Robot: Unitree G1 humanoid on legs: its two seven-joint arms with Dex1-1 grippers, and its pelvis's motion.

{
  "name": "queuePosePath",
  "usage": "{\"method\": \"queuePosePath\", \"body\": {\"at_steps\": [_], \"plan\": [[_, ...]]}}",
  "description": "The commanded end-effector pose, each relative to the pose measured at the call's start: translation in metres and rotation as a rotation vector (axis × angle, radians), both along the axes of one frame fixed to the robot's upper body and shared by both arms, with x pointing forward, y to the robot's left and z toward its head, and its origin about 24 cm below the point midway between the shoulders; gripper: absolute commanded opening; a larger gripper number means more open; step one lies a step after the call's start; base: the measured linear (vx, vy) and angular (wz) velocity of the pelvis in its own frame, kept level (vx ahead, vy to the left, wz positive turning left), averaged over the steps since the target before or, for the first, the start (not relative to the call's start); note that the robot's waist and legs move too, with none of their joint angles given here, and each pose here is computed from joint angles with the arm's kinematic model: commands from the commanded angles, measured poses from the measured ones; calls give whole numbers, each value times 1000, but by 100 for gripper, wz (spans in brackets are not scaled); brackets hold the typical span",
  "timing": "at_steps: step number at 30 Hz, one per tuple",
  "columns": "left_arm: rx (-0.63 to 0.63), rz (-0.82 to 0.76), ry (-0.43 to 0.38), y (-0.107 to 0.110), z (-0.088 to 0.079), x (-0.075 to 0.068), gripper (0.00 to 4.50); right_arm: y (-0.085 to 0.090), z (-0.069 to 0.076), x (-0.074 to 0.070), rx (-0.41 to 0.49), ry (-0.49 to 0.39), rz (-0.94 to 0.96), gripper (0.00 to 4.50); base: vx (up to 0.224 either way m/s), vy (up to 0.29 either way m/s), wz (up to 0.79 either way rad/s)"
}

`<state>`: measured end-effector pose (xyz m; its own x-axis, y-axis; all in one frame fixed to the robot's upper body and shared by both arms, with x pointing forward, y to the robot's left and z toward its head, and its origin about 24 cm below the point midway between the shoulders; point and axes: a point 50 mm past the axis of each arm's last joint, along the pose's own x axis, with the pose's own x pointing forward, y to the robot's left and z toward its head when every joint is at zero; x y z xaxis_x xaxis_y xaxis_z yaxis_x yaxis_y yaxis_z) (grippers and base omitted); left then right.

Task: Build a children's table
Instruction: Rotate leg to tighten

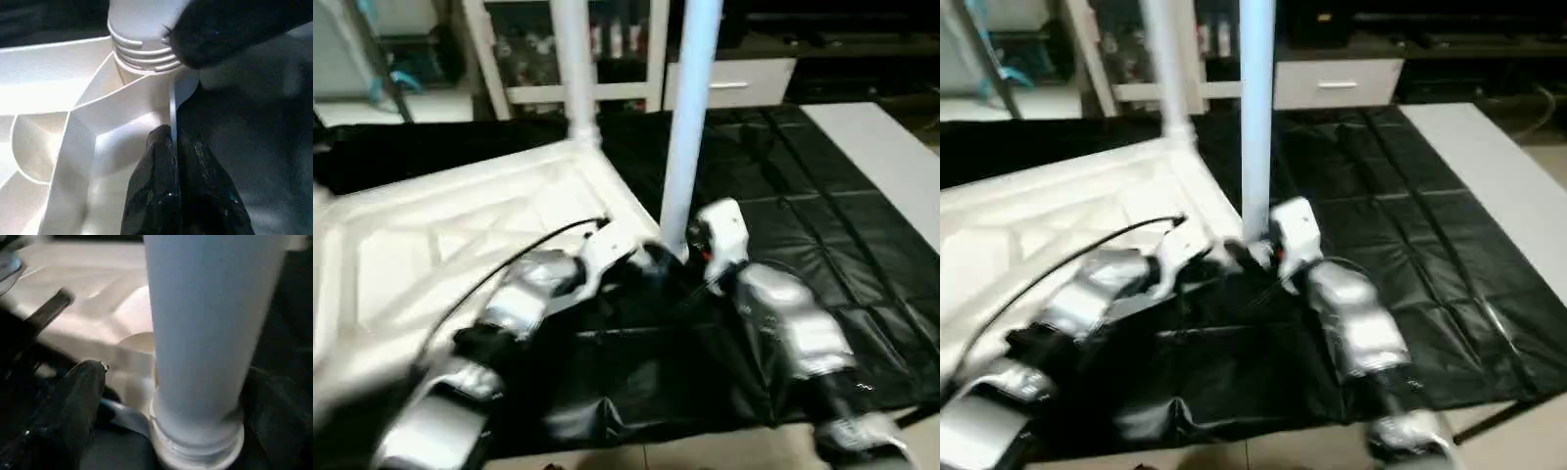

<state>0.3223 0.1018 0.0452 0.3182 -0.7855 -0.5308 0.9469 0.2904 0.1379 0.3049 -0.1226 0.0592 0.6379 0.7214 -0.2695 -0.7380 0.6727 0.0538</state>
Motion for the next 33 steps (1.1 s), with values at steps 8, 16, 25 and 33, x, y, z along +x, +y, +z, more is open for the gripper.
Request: {"method": "queuePosePath", "body": {"at_steps": [8, 16, 25, 33], "plan": [[68, -314, 205, 8, -12, -38, 0, -27, 9, -38, -146, 109, 368, 446, 0, 0, 0], [71, -321, 199, 10, -9, -39, 0, -21, 6, -31, -156, 108, 348, 446, 0, 0, 0], [75, -312, 198, 11, -8, -40, 0, -19, 2, -32, -187, 122, 374, 389, 0, 0, 0], [82, -305, 201, 13, -9, -41, 0, -18, -1, -32, -194, 128, 379, 313, 0, 0, 0]]}}
